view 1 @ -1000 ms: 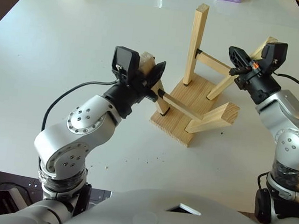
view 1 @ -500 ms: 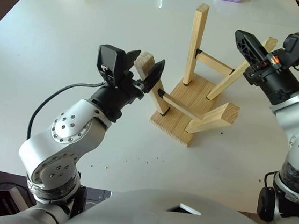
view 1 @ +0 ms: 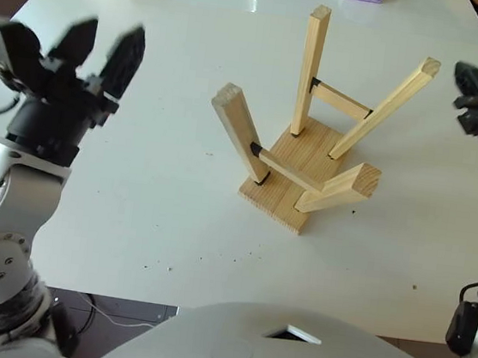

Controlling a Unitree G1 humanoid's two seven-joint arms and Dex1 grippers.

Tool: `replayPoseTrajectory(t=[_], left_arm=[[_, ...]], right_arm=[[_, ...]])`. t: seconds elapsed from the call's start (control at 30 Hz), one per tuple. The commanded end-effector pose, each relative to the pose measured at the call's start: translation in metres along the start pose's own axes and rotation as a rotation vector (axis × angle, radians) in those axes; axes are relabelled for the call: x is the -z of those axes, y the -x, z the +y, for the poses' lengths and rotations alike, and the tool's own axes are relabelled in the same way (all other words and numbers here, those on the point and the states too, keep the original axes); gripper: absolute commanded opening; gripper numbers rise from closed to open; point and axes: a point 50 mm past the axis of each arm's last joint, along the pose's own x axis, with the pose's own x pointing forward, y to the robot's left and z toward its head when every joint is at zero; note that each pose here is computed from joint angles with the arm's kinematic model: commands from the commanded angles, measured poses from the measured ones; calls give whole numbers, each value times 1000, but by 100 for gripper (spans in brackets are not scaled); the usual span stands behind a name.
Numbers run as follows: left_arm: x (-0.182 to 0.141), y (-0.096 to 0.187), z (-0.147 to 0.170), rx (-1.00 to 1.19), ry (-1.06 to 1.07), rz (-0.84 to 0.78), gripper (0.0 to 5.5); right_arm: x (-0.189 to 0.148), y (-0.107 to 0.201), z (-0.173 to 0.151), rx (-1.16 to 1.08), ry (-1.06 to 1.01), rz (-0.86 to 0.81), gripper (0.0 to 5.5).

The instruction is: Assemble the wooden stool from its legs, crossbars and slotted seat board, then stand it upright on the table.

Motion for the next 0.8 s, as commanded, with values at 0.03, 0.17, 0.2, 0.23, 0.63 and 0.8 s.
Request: replayPoseTrajectory(t=[0.03, 0.17, 0.2, 0.23, 0.63, 0.8], left_arm=[[49, -12, 11, 19, -88, 224, 352], [65, -43, -20, 184, -80, 174, 352], [67, -52, -32, 240, -72, 154, 352], [69, -59, -43, 294, -60, 138, 352], [72, -53, -78, 327, -74, 126, 352], [61, -59, -52, 156, -91, 60, 352]], right_arm=[[20, -6, 24, 59, 12, 33, 0], [20, -16, 42, 88, -9, 20, 0], [18, -21, 48, 79, -7, 12, 0], [16, -25, 54, 76, -9, 6, 0], [31, -66, 87, 48, -11, 35, 0], [24, -61, 76, 67, -36, -11, 0]])
